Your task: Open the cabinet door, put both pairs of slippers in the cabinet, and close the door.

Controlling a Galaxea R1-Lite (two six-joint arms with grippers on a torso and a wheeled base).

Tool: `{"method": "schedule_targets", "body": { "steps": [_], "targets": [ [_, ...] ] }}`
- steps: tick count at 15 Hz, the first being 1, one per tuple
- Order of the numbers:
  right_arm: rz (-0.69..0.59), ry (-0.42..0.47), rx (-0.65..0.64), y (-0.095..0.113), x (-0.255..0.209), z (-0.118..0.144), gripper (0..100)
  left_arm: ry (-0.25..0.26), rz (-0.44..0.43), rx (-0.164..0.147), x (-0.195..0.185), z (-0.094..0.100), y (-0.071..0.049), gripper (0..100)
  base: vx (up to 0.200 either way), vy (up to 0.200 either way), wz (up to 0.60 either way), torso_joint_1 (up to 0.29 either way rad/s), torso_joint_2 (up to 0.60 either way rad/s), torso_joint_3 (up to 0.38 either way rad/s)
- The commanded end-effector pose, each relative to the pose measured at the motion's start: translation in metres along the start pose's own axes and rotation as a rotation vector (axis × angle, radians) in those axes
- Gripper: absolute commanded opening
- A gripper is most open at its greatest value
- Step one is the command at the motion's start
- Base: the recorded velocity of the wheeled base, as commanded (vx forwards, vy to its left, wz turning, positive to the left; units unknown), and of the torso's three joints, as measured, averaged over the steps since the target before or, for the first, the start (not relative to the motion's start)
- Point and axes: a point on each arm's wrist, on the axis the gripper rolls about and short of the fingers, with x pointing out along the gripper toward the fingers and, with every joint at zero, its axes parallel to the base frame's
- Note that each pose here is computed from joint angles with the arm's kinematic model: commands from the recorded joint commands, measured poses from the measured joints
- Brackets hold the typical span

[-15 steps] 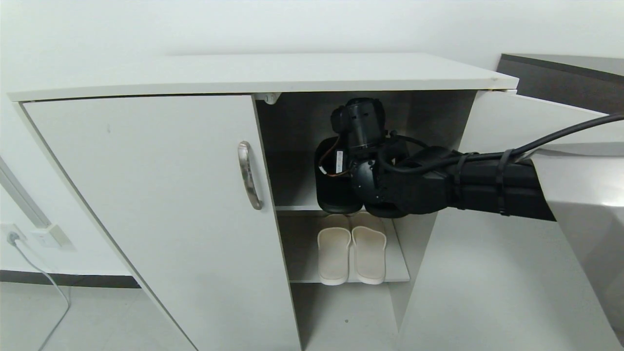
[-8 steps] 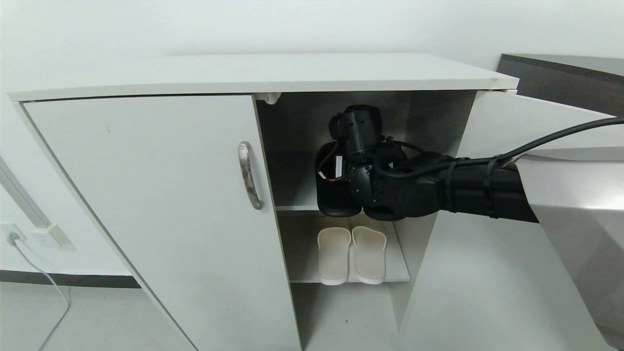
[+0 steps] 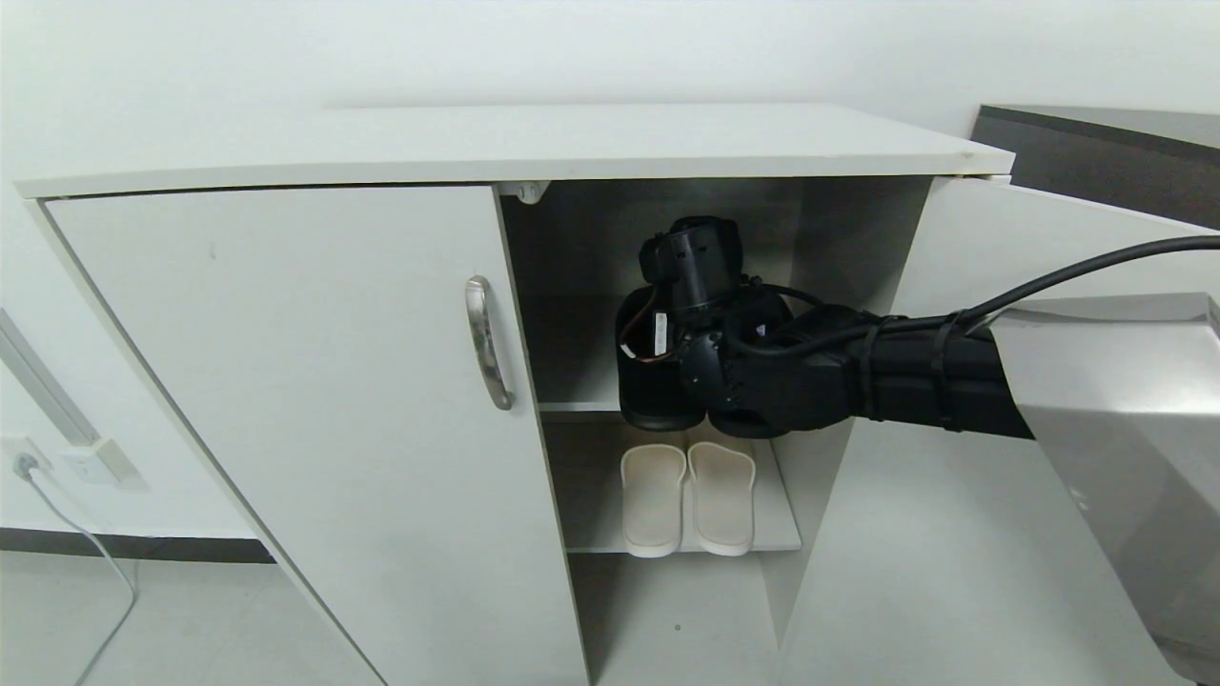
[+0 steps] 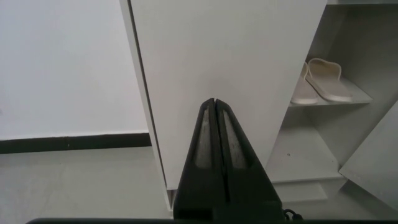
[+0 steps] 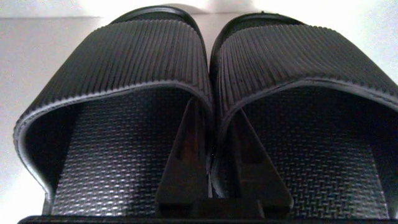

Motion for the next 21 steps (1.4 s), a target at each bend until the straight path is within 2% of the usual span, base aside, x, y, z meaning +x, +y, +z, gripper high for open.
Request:
{"method": "schedule_targets", "body": {
  "steps": [1,4,5,10,15,21],
  "targets": [
    [0.000,0.002,-0.002,0.000,0.000,-0.001,0,0.001,0.000,0.000,0.000,0.000,0.000,0,0.000,0.000,0.00,0.000,0.00,0.000],
    [0.000,0.005,-0.006,0.001,0.001,-0.002,0,0.001,0.000,0.000,0.000,0.000,0.000,0,0.000,0.000,0.00,0.000,0.00,0.000],
    [-0.001,0.006,-0.007,0.001,0.001,-0.003,100,0.001,0.000,0.000,0.000,0.000,0.000,0,0.000,0.000,0.00,0.000,0.00,0.000],
    [0.001,0.009,-0.010,0.000,-0.005,-0.002,100,0.001,-0.001,0.002,0.000,0.000,0.000,0,0.000,0.000,0.00,0.000,0.00,0.000],
    [0.018,0.006,-0.016,-0.006,-0.052,0.007,100,-0.001,-0.001,0.002,0.000,0.000,0.000,0,0.000,0.000,0.00,0.000,0.00,0.000],
    [0.140,-0.006,-0.017,-0.036,-0.137,-0.010,100,0.001,-0.001,0.003,0.000,0.000,0.000,0,0.000,0.000,0.00,0.000,0.00,0.000]
  ]
}}
